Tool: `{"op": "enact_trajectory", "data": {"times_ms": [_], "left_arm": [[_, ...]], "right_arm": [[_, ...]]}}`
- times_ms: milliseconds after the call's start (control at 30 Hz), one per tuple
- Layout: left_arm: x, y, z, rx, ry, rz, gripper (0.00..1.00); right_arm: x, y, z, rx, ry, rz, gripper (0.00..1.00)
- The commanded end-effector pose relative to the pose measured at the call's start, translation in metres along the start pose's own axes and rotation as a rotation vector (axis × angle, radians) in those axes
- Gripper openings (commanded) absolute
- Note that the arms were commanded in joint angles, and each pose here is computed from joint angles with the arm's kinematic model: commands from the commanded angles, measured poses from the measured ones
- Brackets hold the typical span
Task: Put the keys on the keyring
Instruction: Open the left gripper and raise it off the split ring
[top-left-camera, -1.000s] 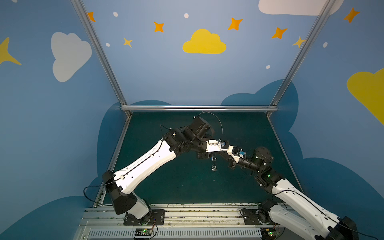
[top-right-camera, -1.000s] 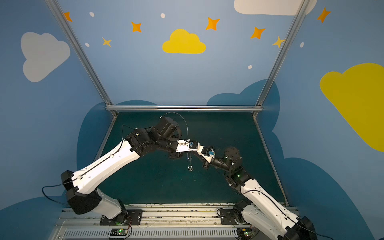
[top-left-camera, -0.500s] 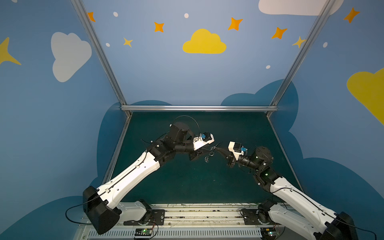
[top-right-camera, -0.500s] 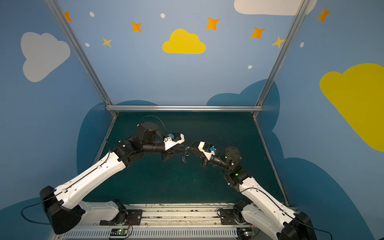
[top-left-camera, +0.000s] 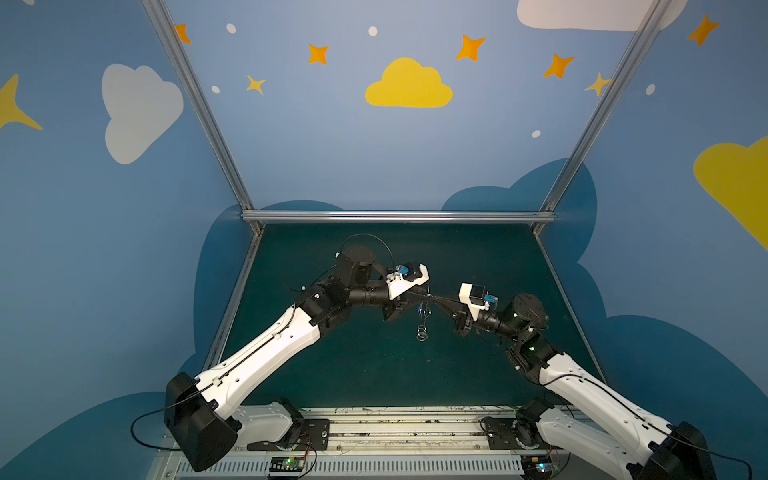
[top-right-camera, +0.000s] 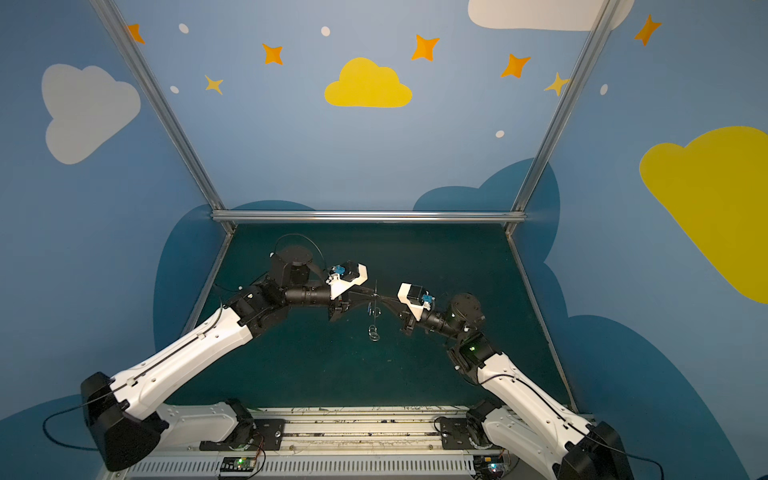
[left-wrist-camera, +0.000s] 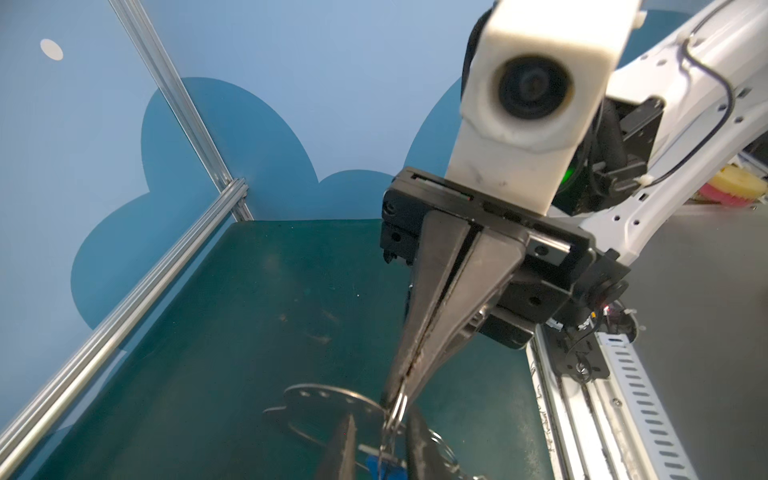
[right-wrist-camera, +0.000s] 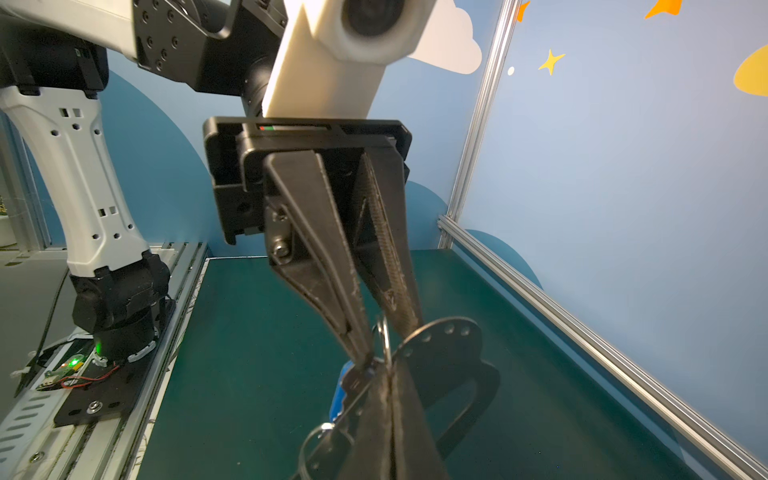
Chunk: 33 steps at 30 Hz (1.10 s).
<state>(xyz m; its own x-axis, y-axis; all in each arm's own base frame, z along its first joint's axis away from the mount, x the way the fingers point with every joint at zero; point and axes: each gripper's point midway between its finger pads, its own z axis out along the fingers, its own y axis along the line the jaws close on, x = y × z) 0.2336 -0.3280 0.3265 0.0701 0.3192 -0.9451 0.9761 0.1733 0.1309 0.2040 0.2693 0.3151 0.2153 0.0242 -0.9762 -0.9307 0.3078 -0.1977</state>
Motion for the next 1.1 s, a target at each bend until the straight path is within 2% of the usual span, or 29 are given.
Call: {"op": "enact_trajectory", "data": {"times_ms": [0, 167, 300, 333, 400, 467, 533, 600, 800, 1067], "left_arm": [[-0.008, -0.001, 0.000, 0.017, -0.033, 0.015, 0.15], [-0.006, -0.003, 0.001, 0.032, -0.020, 0.022, 0.04], [-0.006, -0.005, 0.000, 0.032, 0.007, 0.038, 0.03], [-0.005, -0.005, -0.001, 0.028, 0.027, 0.047, 0.03], [-0.003, -0.006, -0.003, 0.023, 0.076, 0.069, 0.03], [0.003, -0.005, -0.005, 0.017, 0.143, 0.090, 0.03], [0.008, -0.006, -0.006, 0.017, 0.214, 0.122, 0.03], [0.009, -0.006, -0.007, 0.019, 0.269, 0.151, 0.03], [0.011, -0.006, -0.003, 0.035, 0.382, 0.222, 0.03], [0.008, -0.011, 0.005, 0.052, 0.429, 0.273, 0.03]], "right_arm": [[-0.021, 0.001, 0.000, -0.010, -0.060, -0.027, 0.00], [-0.021, 0.001, 0.001, -0.008, -0.061, -0.024, 0.00], [-0.014, -0.004, 0.002, 0.019, -0.013, -0.009, 0.01], [-0.013, -0.006, 0.001, 0.034, 0.004, -0.018, 0.10], [-0.008, -0.008, -0.002, 0.056, 0.047, -0.042, 0.19], [-0.004, -0.007, -0.006, 0.058, 0.089, -0.082, 0.22], [-0.001, -0.004, -0.010, 0.051, 0.110, -0.173, 0.24], [-0.001, -0.001, -0.013, 0.046, 0.115, -0.233, 0.24], [-0.007, 0.001, -0.016, 0.042, 0.104, -0.262, 0.22], [-0.009, -0.001, -0.012, 0.042, 0.085, -0.259, 0.19]]}}
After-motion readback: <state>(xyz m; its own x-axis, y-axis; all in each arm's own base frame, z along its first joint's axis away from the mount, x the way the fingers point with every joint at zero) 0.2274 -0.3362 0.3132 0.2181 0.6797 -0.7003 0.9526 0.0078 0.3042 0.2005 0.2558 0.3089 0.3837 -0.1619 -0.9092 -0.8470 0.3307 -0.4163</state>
